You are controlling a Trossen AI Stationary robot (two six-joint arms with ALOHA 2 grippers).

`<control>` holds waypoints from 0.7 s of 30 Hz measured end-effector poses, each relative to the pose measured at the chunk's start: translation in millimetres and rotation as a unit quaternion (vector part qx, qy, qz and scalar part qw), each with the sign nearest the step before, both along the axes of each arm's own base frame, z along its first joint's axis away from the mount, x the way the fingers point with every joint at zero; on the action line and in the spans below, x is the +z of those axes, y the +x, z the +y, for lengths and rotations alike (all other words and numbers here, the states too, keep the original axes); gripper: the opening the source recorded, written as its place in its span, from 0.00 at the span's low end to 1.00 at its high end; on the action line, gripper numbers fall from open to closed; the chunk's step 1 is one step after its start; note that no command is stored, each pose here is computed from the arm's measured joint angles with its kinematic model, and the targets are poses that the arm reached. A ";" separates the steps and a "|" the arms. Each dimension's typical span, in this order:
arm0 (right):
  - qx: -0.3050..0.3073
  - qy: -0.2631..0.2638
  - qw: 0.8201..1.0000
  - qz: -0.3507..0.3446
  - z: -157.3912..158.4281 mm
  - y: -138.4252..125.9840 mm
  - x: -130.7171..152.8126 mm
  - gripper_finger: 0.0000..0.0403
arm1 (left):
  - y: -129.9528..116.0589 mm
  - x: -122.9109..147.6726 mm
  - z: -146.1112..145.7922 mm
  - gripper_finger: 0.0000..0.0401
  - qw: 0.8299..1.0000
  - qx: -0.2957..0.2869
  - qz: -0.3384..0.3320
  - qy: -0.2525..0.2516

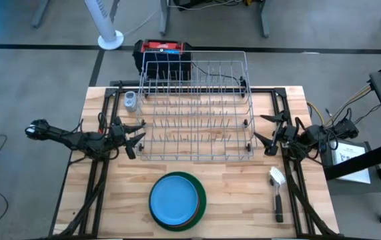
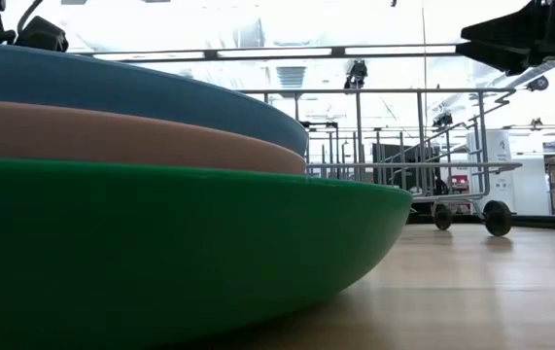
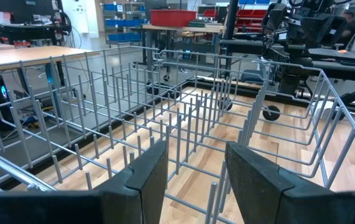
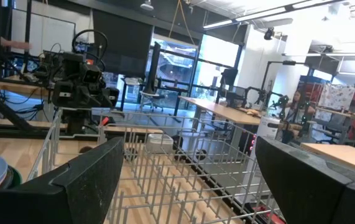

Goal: Sort dishes

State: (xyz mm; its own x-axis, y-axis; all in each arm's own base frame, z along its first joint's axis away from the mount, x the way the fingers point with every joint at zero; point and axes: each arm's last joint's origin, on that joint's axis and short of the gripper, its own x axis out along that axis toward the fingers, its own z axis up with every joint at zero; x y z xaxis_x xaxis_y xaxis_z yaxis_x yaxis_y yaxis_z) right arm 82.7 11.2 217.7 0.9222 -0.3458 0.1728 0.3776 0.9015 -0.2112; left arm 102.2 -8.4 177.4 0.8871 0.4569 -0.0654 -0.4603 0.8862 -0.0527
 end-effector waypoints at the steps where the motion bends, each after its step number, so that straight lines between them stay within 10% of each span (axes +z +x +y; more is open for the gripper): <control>1: 0.000 0.000 1.000 0.000 0.0 0.0 0.1 0.88 | 0.0 0.0 0.0 0.38 1.000 0.000 0.000 0.000; 21: 0.000 0.000 1.000 0.000 0.0 0.0 0.0 0.88 | -0.1 -0.2 0.3 0.38 1.000 0.005 0.001 0.001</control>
State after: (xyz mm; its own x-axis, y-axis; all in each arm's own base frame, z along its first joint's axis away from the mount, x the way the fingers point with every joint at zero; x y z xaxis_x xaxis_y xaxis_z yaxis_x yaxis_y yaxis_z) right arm 82.6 11.2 217.7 0.9222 -0.3459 0.1731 0.3777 0.9016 -0.2109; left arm 102.1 -8.1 177.2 0.8825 0.4656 -0.0662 -0.4690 0.8818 -0.0509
